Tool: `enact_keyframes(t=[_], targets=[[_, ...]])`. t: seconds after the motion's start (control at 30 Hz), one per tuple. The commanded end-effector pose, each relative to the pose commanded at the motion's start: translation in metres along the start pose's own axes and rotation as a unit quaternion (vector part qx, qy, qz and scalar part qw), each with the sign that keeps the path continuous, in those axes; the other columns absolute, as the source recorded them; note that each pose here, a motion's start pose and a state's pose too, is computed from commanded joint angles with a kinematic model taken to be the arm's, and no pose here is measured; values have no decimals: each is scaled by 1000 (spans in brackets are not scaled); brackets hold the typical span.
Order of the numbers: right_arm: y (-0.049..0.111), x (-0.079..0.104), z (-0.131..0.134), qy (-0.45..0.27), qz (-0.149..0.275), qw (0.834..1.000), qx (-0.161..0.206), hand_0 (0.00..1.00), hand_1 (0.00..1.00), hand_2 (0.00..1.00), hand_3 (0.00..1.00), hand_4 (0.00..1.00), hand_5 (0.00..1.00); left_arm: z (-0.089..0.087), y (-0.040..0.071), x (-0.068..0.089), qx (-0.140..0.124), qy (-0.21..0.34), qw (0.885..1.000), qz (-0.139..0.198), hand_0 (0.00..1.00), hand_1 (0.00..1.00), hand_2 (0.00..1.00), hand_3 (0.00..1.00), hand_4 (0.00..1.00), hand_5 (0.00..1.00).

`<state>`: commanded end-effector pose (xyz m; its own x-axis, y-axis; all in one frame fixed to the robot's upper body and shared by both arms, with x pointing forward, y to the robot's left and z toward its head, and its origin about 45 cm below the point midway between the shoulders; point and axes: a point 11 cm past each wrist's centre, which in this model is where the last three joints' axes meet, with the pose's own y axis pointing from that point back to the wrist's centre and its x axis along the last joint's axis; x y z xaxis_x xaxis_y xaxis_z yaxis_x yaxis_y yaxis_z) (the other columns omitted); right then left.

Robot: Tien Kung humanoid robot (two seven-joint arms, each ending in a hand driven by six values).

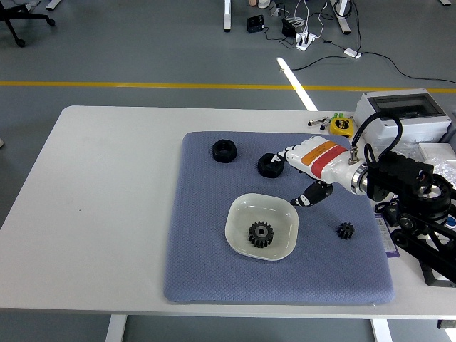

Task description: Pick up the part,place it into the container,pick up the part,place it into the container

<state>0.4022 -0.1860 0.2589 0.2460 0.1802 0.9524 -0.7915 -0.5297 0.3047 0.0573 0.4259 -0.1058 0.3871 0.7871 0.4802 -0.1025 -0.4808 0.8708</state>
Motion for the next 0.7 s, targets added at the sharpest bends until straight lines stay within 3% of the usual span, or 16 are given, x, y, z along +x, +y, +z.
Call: enact_keyframes(t=[0.23, 0.7], targets=[[21, -28, 23, -7, -43, 999, -28, 251, 469, 708, 649, 971, 232, -1, 0, -1, 1, 1, 1000, -1, 662, 525, 541, 561, 631, 597], [47, -52, 27, -21, -56, 997, -39, 274, 477, 709, 651, 983, 244, -3, 1, -5, 4, 0, 1000, -4, 662, 527, 547, 561, 631, 599]])
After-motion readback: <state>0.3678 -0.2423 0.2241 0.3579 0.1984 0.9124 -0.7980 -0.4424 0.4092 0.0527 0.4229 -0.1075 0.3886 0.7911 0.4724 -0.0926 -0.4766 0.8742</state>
